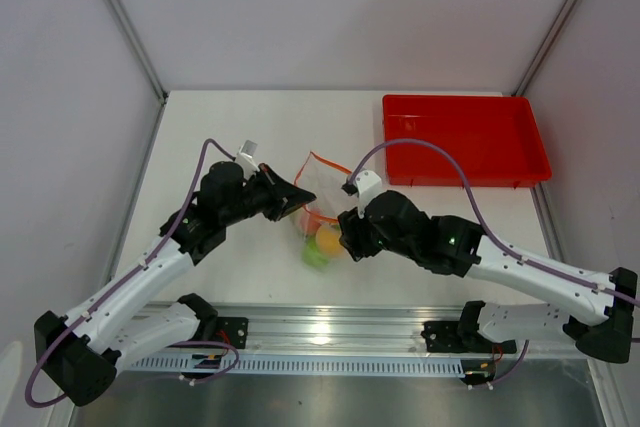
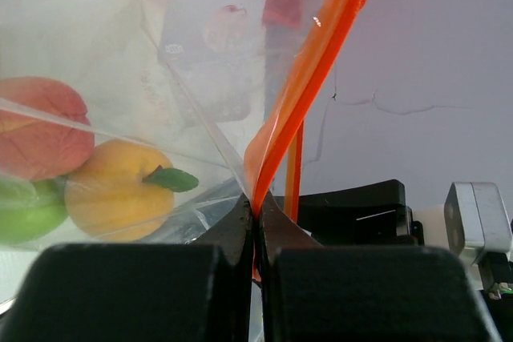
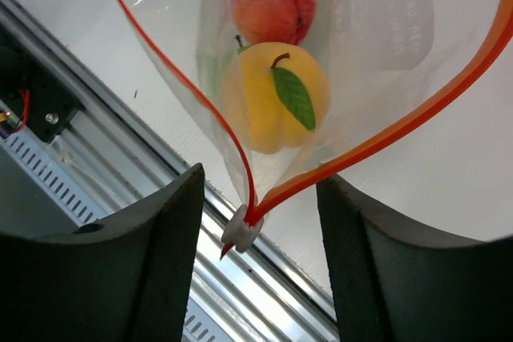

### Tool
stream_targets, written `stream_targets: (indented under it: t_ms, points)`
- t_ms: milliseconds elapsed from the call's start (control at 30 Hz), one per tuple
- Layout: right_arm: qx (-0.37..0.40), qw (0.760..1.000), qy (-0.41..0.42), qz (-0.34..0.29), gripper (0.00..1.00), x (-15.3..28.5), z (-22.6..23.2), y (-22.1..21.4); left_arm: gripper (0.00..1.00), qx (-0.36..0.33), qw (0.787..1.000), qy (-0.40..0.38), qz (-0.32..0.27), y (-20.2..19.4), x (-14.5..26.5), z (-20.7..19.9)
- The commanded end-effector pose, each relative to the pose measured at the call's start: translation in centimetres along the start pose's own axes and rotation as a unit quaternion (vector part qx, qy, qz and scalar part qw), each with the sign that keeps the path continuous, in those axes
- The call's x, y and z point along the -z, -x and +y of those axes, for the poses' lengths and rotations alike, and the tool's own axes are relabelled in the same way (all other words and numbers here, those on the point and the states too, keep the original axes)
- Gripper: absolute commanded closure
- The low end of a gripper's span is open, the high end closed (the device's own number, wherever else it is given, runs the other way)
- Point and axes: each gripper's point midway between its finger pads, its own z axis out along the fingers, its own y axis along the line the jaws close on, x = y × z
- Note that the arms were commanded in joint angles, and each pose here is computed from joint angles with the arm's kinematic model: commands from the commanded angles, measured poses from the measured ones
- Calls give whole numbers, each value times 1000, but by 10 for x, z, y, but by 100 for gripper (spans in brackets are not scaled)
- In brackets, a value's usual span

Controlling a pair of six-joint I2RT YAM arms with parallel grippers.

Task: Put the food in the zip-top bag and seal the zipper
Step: Zip the zipper food storage bag at the center of the board.

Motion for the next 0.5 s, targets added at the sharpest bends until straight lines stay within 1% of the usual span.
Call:
stream_targets:
  t_ms: [0,33,167,267,300,367,400,433,467]
  points:
    - [-4,998,-34,-49,43,3,-6,30,99,2,1000,-31,2,0,1,-15]
    - [-5,998,-38,-56,48,2,-7,34,99,3,999,-32,3,-1,1,-15]
    - [3,997,-44,-60,53,0,-7,40,99,5,1000,-28,7,-3,-1,-10]
    - [10,997,-44,-60,63,-2,-5,45,100,7,1000,-26,8,-3,-2,-8]
    - [16,997,-42,-58,72,-3,-3,46,100,7,1000,-28,7,-2,-2,-9]
    - [28,997,-45,-50,83,-4,-4,45,100,2,1000,-30,5,-2,-2,-10]
    - [37,997,-43,-53,97,-3,-3,50,99,-5,1000,-31,4,-2,-2,-9]
    - [43,997,-43,-52,100,-2,-3,51,100,-18,999,-30,1,-1,-1,-9]
    - [50,997,-45,-49,100,-1,-4,52,99,-25,999,-30,-9,2,2,-11]
